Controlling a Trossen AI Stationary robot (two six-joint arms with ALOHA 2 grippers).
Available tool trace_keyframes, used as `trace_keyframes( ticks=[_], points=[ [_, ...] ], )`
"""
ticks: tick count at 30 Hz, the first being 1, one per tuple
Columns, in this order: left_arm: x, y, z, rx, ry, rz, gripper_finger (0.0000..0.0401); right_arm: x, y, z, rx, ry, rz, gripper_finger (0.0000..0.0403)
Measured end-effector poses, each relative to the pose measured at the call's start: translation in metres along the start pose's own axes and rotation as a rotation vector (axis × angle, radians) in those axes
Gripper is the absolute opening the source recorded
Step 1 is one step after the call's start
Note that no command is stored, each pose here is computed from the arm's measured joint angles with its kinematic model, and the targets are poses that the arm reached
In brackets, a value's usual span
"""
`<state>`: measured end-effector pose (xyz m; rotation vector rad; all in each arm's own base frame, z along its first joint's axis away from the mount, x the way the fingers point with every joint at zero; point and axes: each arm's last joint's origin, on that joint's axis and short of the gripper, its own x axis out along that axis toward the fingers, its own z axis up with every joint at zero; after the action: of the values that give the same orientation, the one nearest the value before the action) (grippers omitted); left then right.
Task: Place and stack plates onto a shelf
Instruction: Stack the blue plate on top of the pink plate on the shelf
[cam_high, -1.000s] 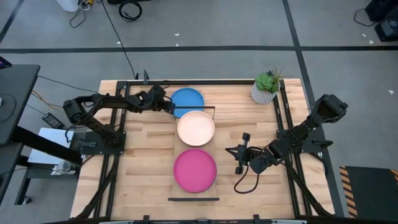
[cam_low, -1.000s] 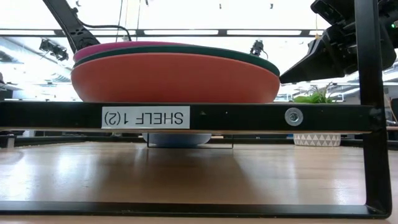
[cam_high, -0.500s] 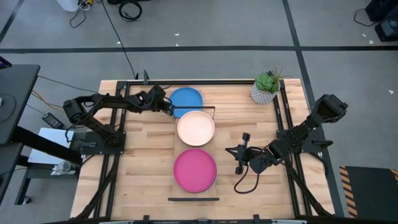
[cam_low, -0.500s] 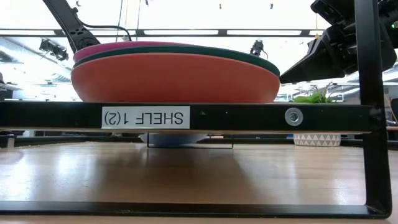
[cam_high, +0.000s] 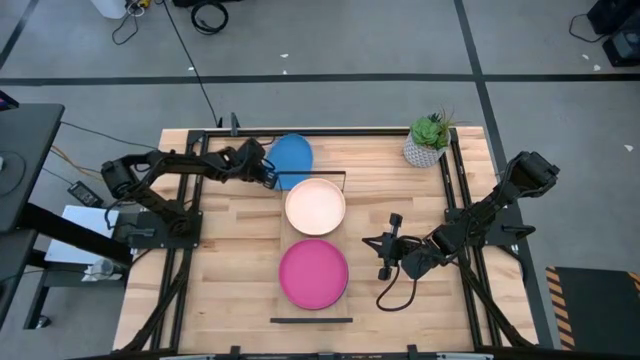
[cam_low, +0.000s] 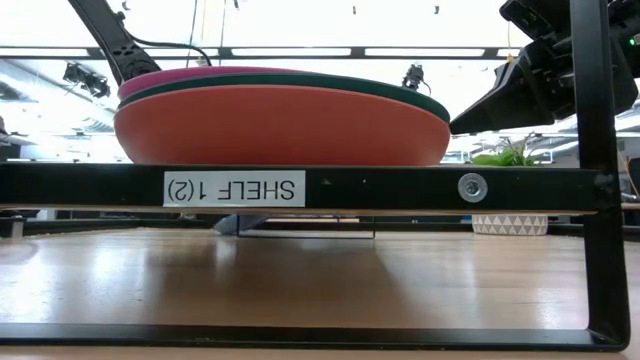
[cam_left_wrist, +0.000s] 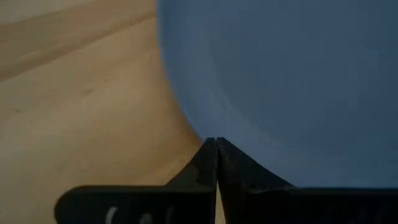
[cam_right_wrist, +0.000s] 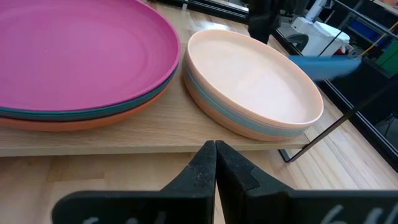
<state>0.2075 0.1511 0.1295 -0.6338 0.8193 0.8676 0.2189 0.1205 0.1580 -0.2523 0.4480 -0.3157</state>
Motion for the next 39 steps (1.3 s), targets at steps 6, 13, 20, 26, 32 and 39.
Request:
trace_keyframes(
  ticks=[6, 13, 20, 26, 32, 39],
  points=[
    [-0.001, 0.0, 0.0, -0.001, -0.001, 0.004, 0.0005, 0.0, 0.0, 0.0, 0.0, 0.0, 0.0, 0.0014],
    [-0.007, 0.001, 0.002, -0.004, -0.018, 0.001, 0.0003, 0.0, 0.0, 0.0, 0.0, 0.0, 0.0, 0.0014],
    [-0.027, 0.007, 0.01, -0.025, -0.066, -0.009, 0.0002, 0.0, 0.0, 0.0, 0.0, 0.001, 0.0, 0.0014],
    [-0.04, 0.011, 0.008, -0.032, -0.044, -0.018, 0.0001, 0.0, 0.0, 0.0, -0.001, 0.001, 0.0, 0.0014],
    [-0.043, 0.012, 0.007, -0.031, -0.03, -0.012, 0.0001, 0.0, 0.0, 0.0, 0.0, 0.001, 0.0, 0.0014],
    [-0.043, 0.013, 0.004, -0.018, -0.004, -0.002, 0.0001, 0.0, 0.0, 0.0, -0.001, 0.002, 0.005, 0.0014]
  ],
)
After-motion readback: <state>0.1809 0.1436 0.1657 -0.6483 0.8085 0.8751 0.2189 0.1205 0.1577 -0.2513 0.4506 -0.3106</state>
